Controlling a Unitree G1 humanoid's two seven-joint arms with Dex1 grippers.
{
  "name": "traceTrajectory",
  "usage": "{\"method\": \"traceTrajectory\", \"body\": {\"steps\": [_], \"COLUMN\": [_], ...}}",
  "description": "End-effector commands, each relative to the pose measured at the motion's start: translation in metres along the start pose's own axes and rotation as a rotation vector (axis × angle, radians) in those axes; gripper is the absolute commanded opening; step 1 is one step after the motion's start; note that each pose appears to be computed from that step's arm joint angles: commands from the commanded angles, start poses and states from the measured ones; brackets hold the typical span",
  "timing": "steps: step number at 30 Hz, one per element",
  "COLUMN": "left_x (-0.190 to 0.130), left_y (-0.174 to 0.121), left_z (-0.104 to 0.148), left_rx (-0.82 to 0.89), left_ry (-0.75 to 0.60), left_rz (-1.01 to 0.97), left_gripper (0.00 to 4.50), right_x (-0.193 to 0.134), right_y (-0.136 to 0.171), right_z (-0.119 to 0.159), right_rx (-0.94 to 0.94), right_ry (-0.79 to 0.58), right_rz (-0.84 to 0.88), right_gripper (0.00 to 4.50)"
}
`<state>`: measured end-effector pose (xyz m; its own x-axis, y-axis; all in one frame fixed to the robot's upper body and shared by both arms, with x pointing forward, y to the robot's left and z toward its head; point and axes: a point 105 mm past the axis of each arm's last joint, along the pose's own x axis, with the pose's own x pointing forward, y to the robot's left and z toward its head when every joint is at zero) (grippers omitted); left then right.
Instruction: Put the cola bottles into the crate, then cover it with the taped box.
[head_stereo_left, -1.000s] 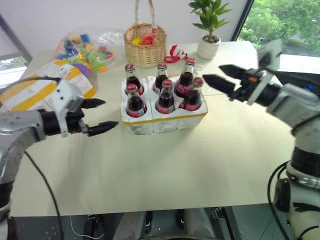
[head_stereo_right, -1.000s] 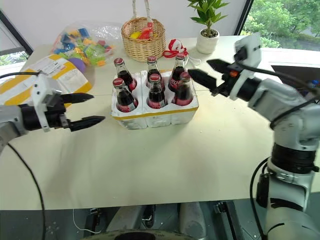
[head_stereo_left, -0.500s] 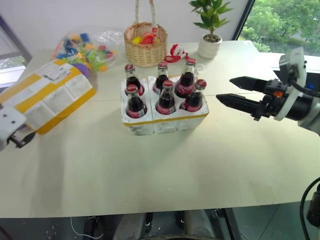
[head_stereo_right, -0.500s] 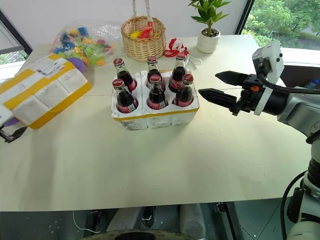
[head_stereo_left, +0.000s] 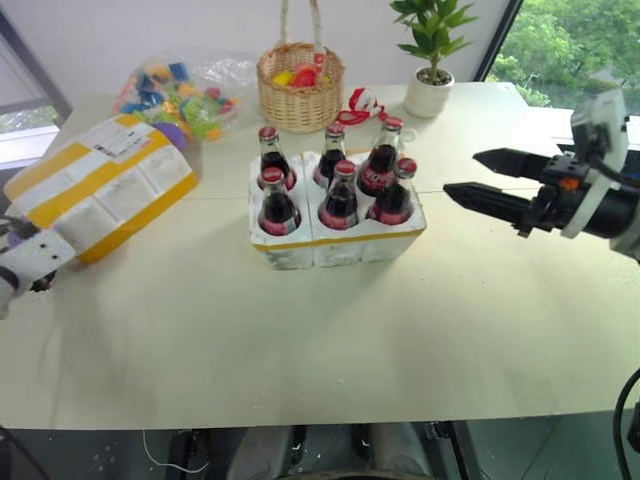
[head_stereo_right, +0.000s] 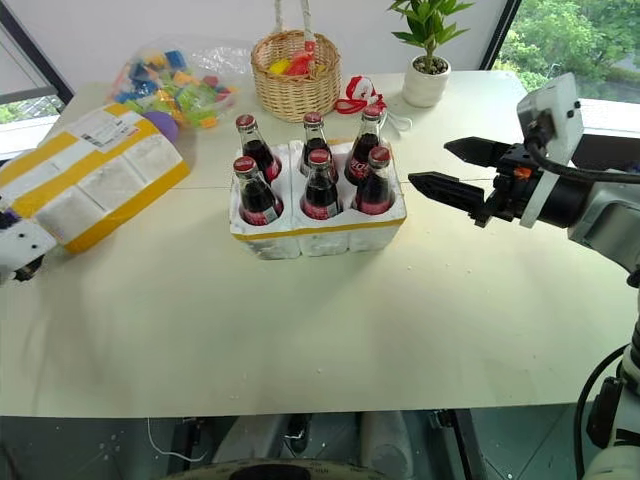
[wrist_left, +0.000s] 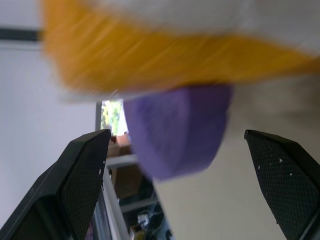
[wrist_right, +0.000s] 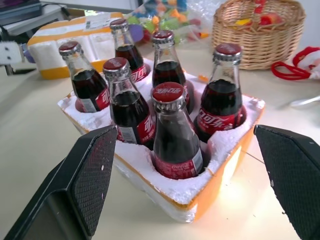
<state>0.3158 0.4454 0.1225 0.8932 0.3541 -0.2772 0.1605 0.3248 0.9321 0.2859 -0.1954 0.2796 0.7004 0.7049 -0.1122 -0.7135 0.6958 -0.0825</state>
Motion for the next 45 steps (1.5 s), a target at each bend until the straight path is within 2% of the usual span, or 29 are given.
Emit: {"method": "traceTrajectory", "body": {"steps": [1,6,7,9,14,20,24,30,35,40,45], "left_x": [0.004,0.009,0.010,0.012,0.015,0.015,0.009,-0.008,-0.035,-0.068,-0.101], "left_y": [0.005,0.009,0.010,0.010,0.012,0.032,0.064,0.118,0.148,0.160,0.148], "left_z": [-0.002,0.004,0.006,0.010,0.015,0.024,0.043,0.105,0.175,0.230,0.275], "left_rx": [0.029,0.065,0.061,0.051,0.059,0.053,0.026,-0.169,-0.160,-0.126,-0.037], "left_ry": [0.002,-0.017,-0.022,-0.039,-0.040,-0.069,-0.153,-0.388,-0.603,-0.784,-0.943], "left_rz": [0.049,0.123,0.131,0.131,0.142,0.202,0.288,0.372,0.379,0.346,0.266], "left_gripper": [4.50,4.50,4.25,3.72,1.20,1.20,1.20,1.20,1.20,1.20,1.20], "right_x": [-0.009,-0.011,-0.011,-0.012,-0.015,-0.031,-0.043,-0.057,-0.056,-0.053,-0.056], "right_y": [-0.002,-0.004,-0.004,-0.005,-0.008,-0.014,-0.023,-0.036,-0.038,-0.040,-0.045], "right_z": [0.019,0.017,0.016,0.014,0.011,-0.008,-0.023,-0.038,-0.044,-0.047,-0.052], "right_rx": [-0.055,-0.053,-0.053,-0.049,-0.044,0.008,-0.023,-0.019,-0.014,-0.007,0.001], "right_ry": [-0.051,-0.046,-0.044,-0.041,-0.038,0.024,0.091,0.133,0.130,0.116,0.112], "right_rz": [-0.029,-0.047,-0.049,-0.056,-0.070,-0.083,-0.136,-0.184,-0.188,-0.204,-0.244], "right_gripper": [4.46,4.46,4.50,4.50,4.50,4.50,4.50,4.50,4.50,4.50,4.50]}}
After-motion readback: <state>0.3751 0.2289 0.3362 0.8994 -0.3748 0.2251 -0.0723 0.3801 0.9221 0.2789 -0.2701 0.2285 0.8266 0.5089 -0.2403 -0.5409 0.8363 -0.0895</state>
